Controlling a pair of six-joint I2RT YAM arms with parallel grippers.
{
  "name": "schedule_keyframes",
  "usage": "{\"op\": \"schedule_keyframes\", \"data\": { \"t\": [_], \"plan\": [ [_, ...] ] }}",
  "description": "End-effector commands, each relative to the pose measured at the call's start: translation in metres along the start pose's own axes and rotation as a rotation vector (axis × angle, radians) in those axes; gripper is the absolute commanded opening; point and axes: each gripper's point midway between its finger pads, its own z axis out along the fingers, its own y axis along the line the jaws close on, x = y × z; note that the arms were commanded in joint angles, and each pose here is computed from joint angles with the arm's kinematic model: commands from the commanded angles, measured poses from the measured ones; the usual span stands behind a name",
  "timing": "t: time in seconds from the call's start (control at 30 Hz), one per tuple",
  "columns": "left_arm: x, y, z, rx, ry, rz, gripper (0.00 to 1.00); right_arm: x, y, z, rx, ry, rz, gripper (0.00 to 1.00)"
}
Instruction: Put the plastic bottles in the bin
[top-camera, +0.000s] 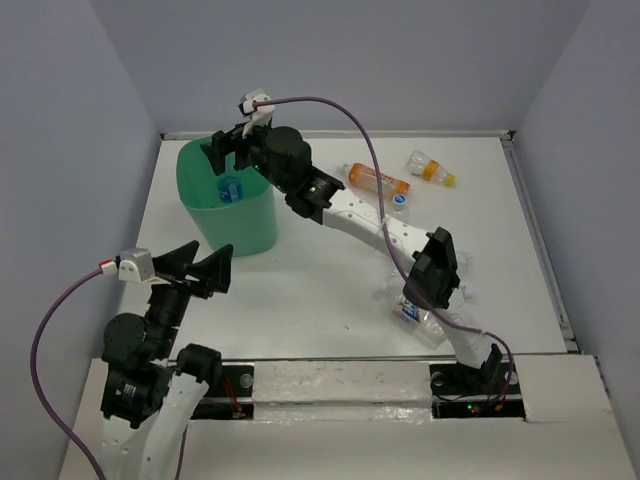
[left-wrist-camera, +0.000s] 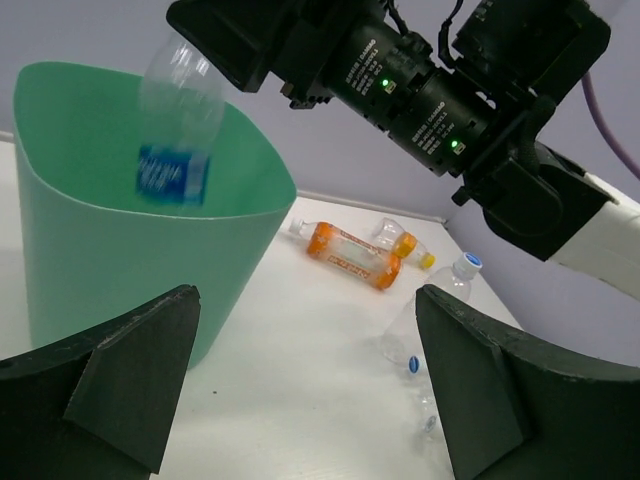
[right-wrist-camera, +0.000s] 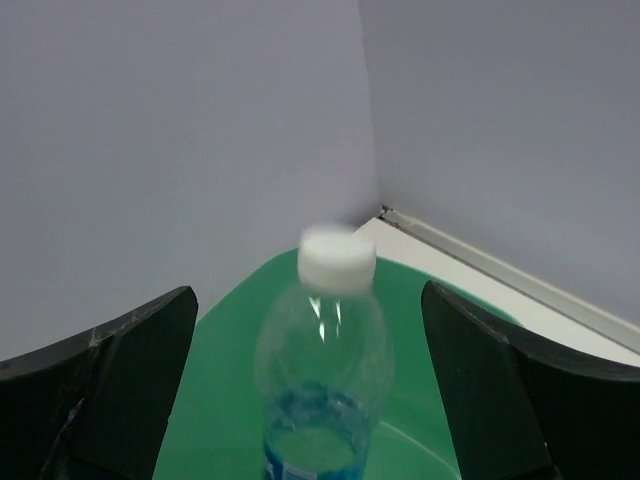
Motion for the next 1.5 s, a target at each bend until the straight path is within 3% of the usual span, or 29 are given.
{"op": "schedule_keyframes", "data": {
  "t": [0.0,0.1,0.13,0.2,0.23,0.27,0.3,0.37,0.4,0.43,0.63,0.87,1.1,1.17,1.47],
  "plan": [
    [0.008,-0.026,0.013,0.146,0.049,0.031,0.99,-0.115,0.008,-0.033,-0.02,-0.198,0.035,1.0],
    [0.02,-0.043,0.026,0.239,0.115,0.032,0.99,-0.15,-0.003,-0.061,-0.012,-0.159,0.029,1.0],
    [0.022,-0.046,0.029,0.252,0.131,0.027,0.99,-0.185,-0.009,-0.084,-0.001,-0.196,0.032,1.0],
    [0.024,-0.053,0.04,0.282,0.154,0.012,0.99,-0.167,-0.031,-0.105,0.054,-0.113,0.02,1.0],
    [0.026,-0.056,0.044,0.288,0.168,-0.012,0.99,-0.202,-0.037,-0.14,0.099,-0.16,0.025,1.0],
    [0.025,-0.066,0.047,0.336,0.177,-0.025,0.99,-0.161,-0.06,-0.151,0.165,-0.065,0.014,1.0],
    [0.025,-0.071,0.052,0.355,0.188,-0.042,0.99,-0.15,-0.074,-0.17,0.208,-0.025,0.018,1.0],
    [0.029,-0.081,0.072,0.375,0.228,-0.091,0.99,-0.135,-0.116,-0.209,0.321,0.002,0.062,1.0],
    [0.031,-0.085,0.079,0.38,0.244,-0.1,0.99,-0.156,-0.124,-0.246,0.345,-0.047,0.082,0.99],
    [0.038,-0.1,0.089,0.408,0.284,-0.11,0.99,-0.109,-0.159,-0.269,0.437,0.036,0.081,0.99],
    [0.098,-0.158,0.135,0.326,0.405,-0.002,0.99,-0.069,-0.201,-0.369,0.609,0.067,0.159,0.99],
    [0.18,-0.197,0.188,0.262,0.514,0.121,0.99,-0.09,-0.196,-0.423,0.662,-0.08,0.215,0.96],
    [0.248,-0.216,0.237,0.223,0.565,0.224,0.99,-0.11,-0.183,-0.458,0.654,-0.134,0.194,0.96],
    [0.275,-0.217,0.24,0.24,0.61,0.25,0.99,-0.111,-0.182,-0.46,0.647,-0.131,0.184,0.96],
    [0.325,-0.221,0.26,0.25,0.665,0.312,0.97,-0.094,-0.184,-0.455,0.646,-0.076,0.187,0.96]
  ]
}}
